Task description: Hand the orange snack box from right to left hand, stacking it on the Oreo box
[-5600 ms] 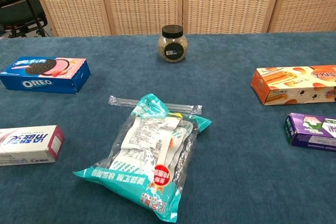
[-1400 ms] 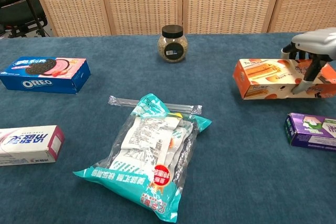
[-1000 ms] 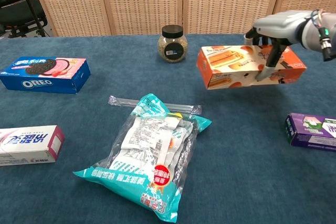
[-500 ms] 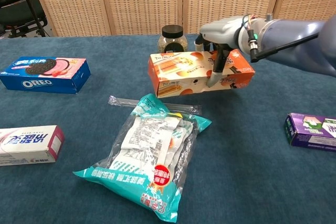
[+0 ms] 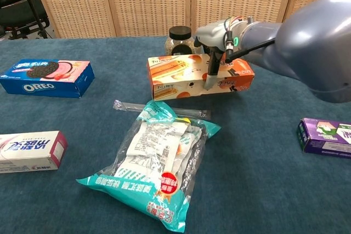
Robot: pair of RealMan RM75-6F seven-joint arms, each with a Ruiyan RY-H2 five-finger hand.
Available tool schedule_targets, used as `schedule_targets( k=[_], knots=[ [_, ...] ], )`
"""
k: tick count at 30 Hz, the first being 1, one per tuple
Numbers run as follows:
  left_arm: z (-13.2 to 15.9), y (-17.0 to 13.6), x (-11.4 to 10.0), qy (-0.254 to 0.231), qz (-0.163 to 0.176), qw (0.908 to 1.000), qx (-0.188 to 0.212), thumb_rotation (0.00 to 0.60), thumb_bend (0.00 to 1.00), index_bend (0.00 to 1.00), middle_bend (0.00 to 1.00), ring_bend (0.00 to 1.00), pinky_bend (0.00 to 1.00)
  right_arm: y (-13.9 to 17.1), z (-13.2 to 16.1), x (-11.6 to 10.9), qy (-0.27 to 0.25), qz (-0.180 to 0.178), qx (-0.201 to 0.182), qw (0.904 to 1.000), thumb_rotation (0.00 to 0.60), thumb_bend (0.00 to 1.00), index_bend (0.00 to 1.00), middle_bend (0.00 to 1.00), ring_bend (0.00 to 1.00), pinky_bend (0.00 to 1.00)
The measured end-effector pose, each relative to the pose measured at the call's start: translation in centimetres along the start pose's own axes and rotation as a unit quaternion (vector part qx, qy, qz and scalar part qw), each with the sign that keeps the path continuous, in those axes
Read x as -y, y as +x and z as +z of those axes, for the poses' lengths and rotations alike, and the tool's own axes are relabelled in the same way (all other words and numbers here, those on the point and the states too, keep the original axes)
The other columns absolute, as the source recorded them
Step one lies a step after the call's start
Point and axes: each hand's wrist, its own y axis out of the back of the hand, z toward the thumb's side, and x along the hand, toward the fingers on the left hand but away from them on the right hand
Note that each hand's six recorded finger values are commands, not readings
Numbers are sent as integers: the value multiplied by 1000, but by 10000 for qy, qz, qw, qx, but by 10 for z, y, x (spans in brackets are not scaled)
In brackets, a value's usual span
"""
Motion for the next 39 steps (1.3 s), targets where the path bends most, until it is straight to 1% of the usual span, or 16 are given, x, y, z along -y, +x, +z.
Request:
schedule_targets(
  k=[4,13,14,16,17,19,21,22,24,25,28,31,34,39],
  knots=[
    [-2,1,0,-52,-27,10000,-17,600,136,32,0,0,0,-4,12,-2,54,53,82,9999,600,89,547,493,413,438],
    [-4,1,-1,-168,-44,9998,-37,600,136,32,0,0,0,-8,37,-2,238,142,90,9996,600,89,547,493,413,438],
    [-4,1,-2,-177,-45,9998,-35,600,136,32,0,0,0,-8,40,-2,259,142,91,9995,600,85,547,488,413,439],
    [-4,1,-2,-186,-55,9998,-32,600,136,32,0,0,0,-8,47,-4,328,115,79,9994,600,67,540,442,389,439],
    [-4,1,-2,-189,-60,9998,-29,600,136,32,0,0,0,-8,49,-4,347,101,61,9993,600,58,515,386,343,439],
    [-4,1,-2,-187,-60,9998,-10,600,136,32,0,0,0,-8,54,-5,338,75,27,9994,600,49,427,268,222,437],
    [-3,1,-2,-193,-64,9998,-2,600,137,32,0,0,0,-7,56,-5,304,96,0,9995,600,33,294,119,76,395],
    [-3,0,-2,-192,-61,9998,-1,600,136,32,0,0,0,-6,56,-5,287,132,-18,9995,600,20,237,56,28,356],
    [-3,0,-2,-194,-52,9998,6,600,136,32,0,0,0,-5,56,-3,272,210,-33,9994,600,6,162,4,0,312],
    [-3,0,-2,-191,-52,9998,10,600,136,32,0,0,0,-4,54,-2,265,269,-45,9993,600,2,129,0,0,300],
    [-2,0,-2,-182,-40,9998,22,600,135,32,0,0,0,-2,48,-1,226,400,-72,9989,600,2,74,0,0,279],
    [-1,0,-2,-174,-40,9998,33,600,135,32,0,0,0,-1,42,0,225,457,-70,9987,600,1,45,0,0,266],
    [0,-1,-1,-167,-46,9998,47,600,136,32,0,0,0,1,38,3,213,543,-47,9983,600,0,16,0,0,228],
    [1,-1,0,-154,-45,9999,62,600,136,32,0,0,0,4,29,5,223,677,8,9975,600,0,0,0,0,172]
  ],
)
